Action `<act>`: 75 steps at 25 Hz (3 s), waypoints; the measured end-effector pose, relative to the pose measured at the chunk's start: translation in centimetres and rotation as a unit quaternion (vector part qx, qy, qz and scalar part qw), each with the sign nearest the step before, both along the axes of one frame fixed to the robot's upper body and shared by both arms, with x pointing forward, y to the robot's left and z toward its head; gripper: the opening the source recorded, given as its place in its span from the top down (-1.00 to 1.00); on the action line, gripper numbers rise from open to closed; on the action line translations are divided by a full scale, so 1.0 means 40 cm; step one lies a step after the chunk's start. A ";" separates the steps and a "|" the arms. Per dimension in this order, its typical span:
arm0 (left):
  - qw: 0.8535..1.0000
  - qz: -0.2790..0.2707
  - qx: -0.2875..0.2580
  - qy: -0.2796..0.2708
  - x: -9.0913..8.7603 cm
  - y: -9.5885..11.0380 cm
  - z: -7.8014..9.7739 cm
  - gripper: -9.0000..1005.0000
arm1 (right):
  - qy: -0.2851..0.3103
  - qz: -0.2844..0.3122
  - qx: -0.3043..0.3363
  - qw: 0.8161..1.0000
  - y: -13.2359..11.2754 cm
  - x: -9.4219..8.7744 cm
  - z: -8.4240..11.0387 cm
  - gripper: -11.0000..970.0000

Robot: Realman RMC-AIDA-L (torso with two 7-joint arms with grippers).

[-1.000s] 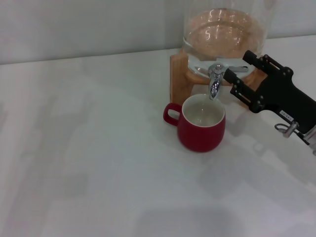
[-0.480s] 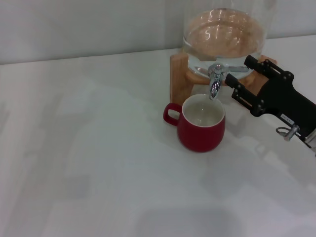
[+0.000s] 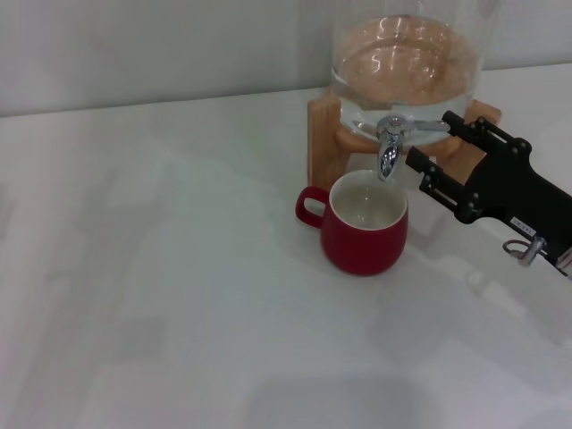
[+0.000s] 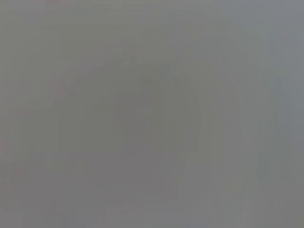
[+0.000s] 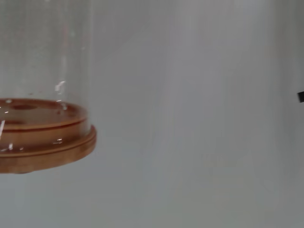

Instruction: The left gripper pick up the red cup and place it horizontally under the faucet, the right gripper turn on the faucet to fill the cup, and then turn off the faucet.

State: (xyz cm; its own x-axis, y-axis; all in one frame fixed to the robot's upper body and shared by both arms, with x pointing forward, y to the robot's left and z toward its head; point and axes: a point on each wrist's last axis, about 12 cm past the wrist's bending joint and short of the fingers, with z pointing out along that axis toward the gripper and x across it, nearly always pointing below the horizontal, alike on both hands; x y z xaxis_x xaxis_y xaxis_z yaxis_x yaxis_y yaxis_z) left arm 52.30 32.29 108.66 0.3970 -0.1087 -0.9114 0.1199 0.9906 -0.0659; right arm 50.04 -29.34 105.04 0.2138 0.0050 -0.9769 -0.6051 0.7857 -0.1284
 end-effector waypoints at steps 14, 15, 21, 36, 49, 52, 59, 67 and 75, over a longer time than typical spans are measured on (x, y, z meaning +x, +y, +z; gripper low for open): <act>1.000 -0.001 0.001 0.001 0.004 0.000 0.001 -0.50 | -0.003 0.030 -0.010 0.999 0.005 -0.010 0.002 -0.28; 1.000 -0.001 0.001 0.002 0.004 0.000 0.001 -0.50 | -0.003 0.032 -0.010 0.999 0.005 -0.010 0.002 -0.28; 1.000 -0.002 0.001 0.001 0.008 -0.002 0.003 -0.50 | -0.005 0.044 -0.014 0.999 0.002 -0.017 0.004 -0.28; 1.000 -0.006 0.000 0.000 0.001 -0.008 0.000 -0.50 | -0.007 0.044 -0.010 0.999 0.005 -0.021 0.003 -0.28; 1.000 -0.009 -0.002 -0.004 -0.004 -0.009 0.000 -0.50 | -0.009 0.041 -0.008 0.999 0.005 -0.022 0.003 -0.28; 1.000 -0.008 -0.003 -0.004 -0.005 -0.009 -0.001 -0.50 | -0.010 0.039 -0.007 0.999 0.006 -0.022 0.003 -0.28; 1.000 -0.009 -0.003 -0.008 -0.011 -0.009 -0.001 -0.50 | -0.010 0.035 -0.006 0.999 0.013 -0.014 0.003 -0.28; 1.000 -0.010 -0.002 -0.012 -0.014 -0.009 0.000 -0.50 | -0.017 0.018 0.000 1.000 0.006 -0.004 0.010 -0.28; 1.000 -0.016 -0.001 -0.012 -0.014 -0.014 -0.001 -0.50 | -0.015 0.012 -0.003 1.000 0.003 -0.004 0.007 -0.28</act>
State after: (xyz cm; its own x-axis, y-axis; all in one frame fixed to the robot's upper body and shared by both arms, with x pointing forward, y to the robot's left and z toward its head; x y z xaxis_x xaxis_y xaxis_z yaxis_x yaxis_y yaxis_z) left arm 51.74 31.72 108.64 0.4146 -0.1235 -0.9016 0.1522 0.9862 -0.0651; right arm 49.87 -29.20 105.31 0.2423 0.0041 -0.9702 -0.6199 0.7699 -0.1516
